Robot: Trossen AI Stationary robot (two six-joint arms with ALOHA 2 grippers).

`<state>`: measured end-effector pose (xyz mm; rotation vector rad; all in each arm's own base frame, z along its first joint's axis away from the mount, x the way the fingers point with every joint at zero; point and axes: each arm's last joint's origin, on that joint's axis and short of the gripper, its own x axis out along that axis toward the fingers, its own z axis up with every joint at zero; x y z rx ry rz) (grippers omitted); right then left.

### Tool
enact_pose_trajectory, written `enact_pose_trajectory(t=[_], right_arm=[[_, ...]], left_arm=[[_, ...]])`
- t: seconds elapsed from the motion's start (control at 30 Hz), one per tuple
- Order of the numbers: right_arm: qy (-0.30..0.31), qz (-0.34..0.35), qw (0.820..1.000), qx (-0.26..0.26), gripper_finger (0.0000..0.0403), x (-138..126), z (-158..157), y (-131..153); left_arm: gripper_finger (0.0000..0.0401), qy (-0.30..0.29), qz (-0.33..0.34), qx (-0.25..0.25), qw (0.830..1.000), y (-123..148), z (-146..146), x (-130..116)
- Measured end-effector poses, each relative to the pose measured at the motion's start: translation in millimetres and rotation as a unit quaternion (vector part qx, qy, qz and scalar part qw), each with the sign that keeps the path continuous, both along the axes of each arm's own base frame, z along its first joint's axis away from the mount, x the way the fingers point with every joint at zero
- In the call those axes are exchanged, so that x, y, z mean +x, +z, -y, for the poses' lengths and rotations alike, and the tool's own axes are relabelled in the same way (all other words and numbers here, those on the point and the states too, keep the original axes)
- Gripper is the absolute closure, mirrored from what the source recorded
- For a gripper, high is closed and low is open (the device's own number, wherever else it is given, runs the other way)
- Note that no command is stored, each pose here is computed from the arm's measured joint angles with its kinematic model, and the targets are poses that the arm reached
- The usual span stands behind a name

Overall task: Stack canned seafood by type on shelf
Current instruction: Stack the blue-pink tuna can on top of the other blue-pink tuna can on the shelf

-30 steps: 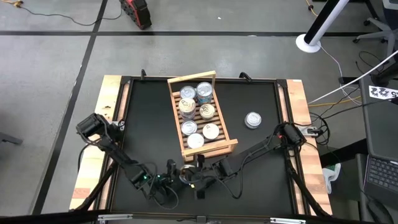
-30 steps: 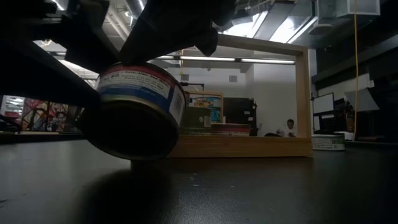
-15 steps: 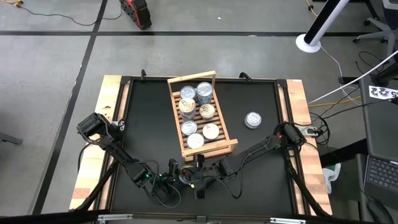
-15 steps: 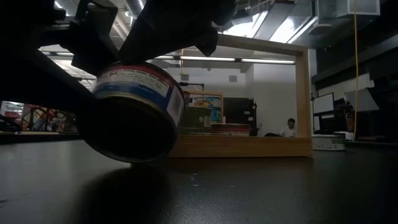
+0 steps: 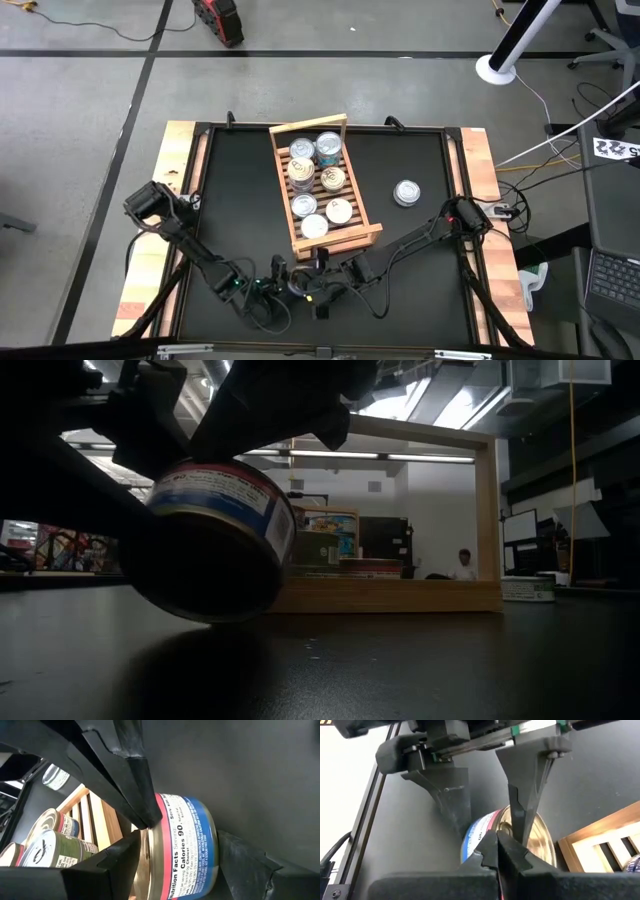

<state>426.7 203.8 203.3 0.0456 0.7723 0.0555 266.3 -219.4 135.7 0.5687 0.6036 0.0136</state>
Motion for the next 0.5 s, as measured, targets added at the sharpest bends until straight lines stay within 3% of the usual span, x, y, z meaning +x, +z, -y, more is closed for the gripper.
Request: enact_pose_trajectory(t=[0.5], right_arm=[[-0.026, 0.003, 1.000, 0.017, 0.0403, 0.3, 0.0, 0.4]], left_arm=[[0.0150, -0.010, 0.002, 0.002, 1.000, 0.2, 5.3, -4.3]])
